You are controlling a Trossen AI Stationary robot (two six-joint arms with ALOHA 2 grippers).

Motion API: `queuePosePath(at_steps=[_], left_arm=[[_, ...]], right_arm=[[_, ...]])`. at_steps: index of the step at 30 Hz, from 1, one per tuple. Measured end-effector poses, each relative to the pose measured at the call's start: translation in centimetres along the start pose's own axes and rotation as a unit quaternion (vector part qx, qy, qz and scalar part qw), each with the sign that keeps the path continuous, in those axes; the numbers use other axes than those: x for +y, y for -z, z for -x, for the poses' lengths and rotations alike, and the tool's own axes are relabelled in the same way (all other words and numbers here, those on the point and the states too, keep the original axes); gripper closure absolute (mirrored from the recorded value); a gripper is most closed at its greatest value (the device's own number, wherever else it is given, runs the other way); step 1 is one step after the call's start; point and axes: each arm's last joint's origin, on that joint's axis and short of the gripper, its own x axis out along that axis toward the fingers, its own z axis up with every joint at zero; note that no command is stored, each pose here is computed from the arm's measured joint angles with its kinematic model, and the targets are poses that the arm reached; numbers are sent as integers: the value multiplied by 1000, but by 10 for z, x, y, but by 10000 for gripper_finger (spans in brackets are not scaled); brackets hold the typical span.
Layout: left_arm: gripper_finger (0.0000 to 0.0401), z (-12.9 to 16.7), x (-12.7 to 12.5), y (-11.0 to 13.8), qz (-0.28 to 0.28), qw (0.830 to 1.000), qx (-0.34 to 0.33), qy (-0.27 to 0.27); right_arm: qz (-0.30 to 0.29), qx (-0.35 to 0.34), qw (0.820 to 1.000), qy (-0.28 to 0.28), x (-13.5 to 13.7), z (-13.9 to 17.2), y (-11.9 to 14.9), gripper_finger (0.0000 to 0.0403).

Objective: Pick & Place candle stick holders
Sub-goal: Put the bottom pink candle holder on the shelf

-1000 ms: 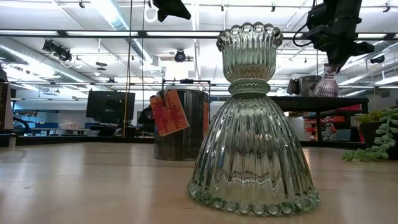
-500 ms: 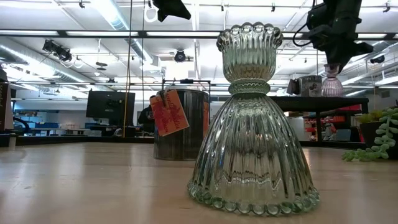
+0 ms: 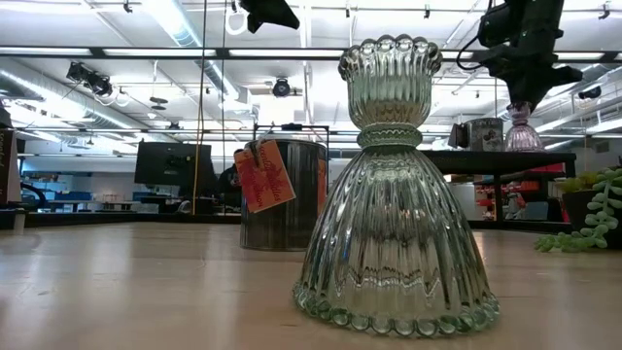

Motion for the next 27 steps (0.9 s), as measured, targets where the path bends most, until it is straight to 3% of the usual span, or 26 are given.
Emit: queuePosePath(at_steps=[11,27], left_arm=[[389,0,0,-2,3,1000,-9,-2],[389,0,0,-2,3,1000,-9,-2]], right_arm=[[-46,-23,999,-1,1,-2,-4,295],[-48,-21,998,-36,-1,4,-5,295]])
